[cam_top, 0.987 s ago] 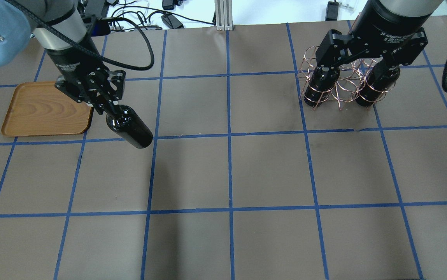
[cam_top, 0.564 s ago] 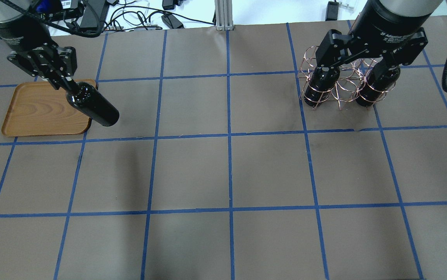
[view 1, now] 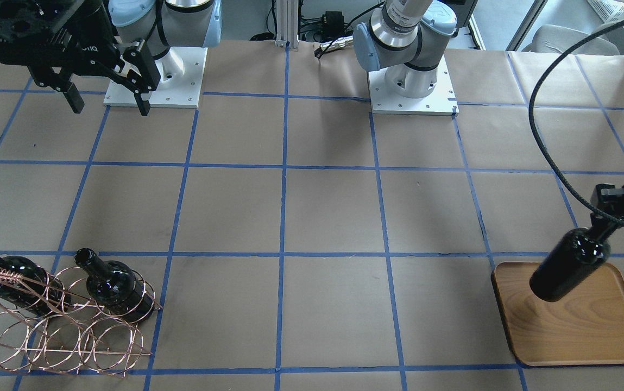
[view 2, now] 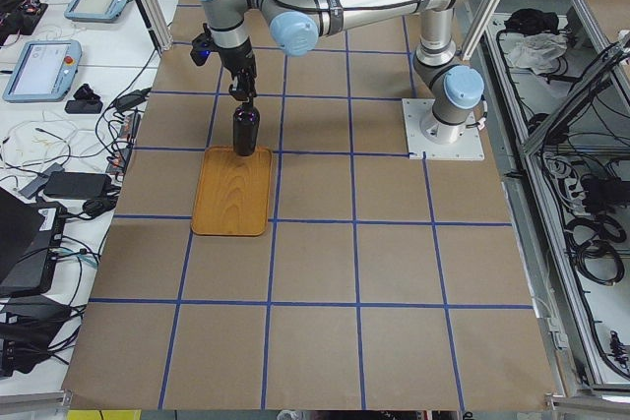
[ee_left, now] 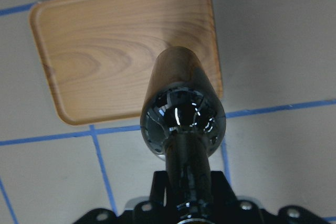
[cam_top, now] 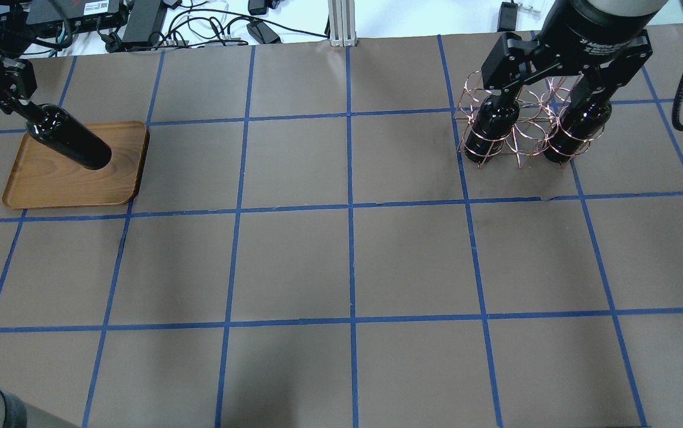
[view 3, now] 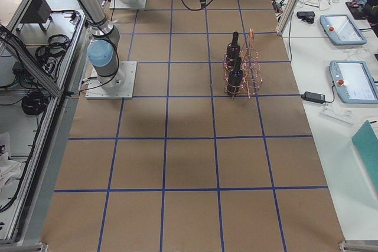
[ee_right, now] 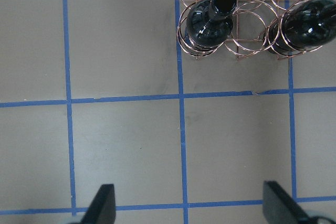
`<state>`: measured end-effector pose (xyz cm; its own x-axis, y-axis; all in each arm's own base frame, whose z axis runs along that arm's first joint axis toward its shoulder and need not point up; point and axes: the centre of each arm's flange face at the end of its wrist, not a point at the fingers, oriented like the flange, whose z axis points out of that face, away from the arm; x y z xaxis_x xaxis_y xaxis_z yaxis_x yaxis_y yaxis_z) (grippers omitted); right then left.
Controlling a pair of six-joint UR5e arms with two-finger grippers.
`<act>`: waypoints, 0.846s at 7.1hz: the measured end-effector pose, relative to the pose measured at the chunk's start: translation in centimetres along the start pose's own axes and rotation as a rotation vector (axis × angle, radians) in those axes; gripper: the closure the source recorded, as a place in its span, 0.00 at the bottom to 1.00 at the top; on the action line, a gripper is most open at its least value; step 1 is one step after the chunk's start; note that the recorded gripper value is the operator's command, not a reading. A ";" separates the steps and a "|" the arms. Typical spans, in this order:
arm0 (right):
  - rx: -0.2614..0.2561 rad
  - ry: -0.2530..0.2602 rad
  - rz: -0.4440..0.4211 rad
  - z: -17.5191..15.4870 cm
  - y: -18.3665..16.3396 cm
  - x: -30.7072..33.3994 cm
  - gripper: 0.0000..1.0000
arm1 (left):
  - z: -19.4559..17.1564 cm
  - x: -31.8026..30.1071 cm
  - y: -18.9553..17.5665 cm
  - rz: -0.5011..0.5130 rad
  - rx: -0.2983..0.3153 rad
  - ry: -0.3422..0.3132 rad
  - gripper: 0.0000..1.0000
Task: Take wine from basket and place on tray
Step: 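Lower the bottle onto the wooden tray with the left gripper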
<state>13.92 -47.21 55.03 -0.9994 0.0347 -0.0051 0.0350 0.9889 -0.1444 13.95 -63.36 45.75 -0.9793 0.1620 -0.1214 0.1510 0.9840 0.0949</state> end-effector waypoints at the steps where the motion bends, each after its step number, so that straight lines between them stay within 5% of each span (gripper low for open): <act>1: 0.002 0.000 0.000 0.0 -0.1 0.0 0.00 | 1.0 -1.9 -1.0 0.012 0.006 -0.036 1.00; 6: 0.002 0.000 0.000 0.1 -0.1 0.0 0.00 | 5.6 -6.3 -2.7 0.002 0.004 -0.007 1.00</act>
<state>13.92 -47.29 54.95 -0.9994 0.0351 -0.0055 0.0355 0.9886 -0.1463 20.45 -66.65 40.69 -0.9781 0.1641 -0.1278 0.1531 0.9840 0.0910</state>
